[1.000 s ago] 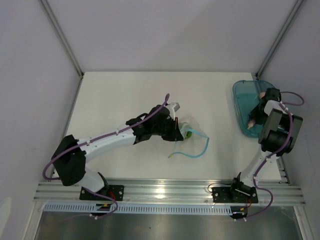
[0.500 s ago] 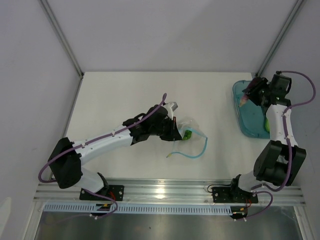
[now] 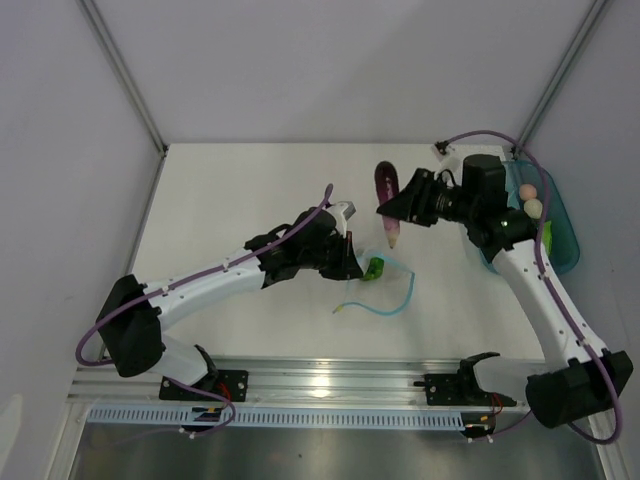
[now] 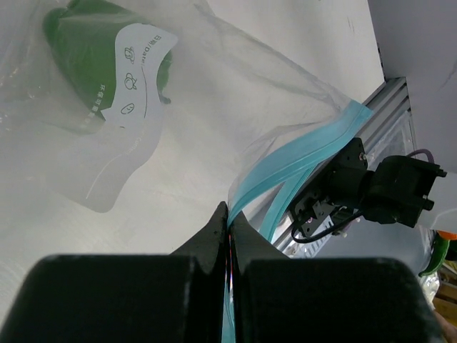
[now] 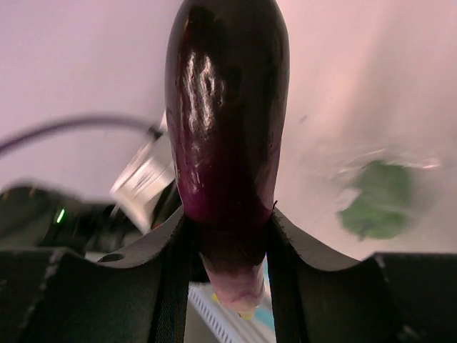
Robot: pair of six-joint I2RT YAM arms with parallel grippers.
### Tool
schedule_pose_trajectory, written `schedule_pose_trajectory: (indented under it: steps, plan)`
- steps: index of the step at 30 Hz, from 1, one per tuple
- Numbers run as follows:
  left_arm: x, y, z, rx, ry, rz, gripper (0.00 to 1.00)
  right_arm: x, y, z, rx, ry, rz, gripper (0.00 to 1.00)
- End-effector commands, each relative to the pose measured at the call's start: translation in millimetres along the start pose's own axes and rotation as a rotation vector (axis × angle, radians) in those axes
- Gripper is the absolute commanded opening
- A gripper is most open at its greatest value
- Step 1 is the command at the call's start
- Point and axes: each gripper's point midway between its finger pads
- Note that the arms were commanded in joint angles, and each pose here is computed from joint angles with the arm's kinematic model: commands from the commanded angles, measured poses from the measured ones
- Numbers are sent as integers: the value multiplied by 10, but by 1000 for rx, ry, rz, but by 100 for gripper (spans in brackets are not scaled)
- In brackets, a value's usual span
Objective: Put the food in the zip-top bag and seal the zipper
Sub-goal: Pick up the fake vegetable from the bin, then place the fake vegetable in the zipper food storage bag.
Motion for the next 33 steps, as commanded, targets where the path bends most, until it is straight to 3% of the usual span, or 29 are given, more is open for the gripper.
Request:
schedule_pose_trajectory:
  steps: [1,5,12,16,23,33]
  plan:
    - [-114,-63,162,12,-63,-9,1,-173,259,-622,-56,167,72,0]
    - [-133,32,91,-2,-75,-6,0,-282,290,-1290,-99,349,32,0]
    - [-141,242,39,-2,-92,45,1,-526,363,-1845,-127,460,2,0]
    - [-149,304,14,12,-92,59,1,-578,333,-2051,-123,500,-26,0]
    - [-168,168,20,49,-108,-29,1,-593,-108,-2155,-140,495,-235,0]
    - [-183,83,-39,62,-114,-101,1,-554,-393,-2373,-117,563,-310,0]
Point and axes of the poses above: each gripper's point midway between its finger pads, its own x axis out along the fingers, its own y axis along the line the jaws close on, z = x × y, and after that the axes turned 6 degrees about x, right-handed
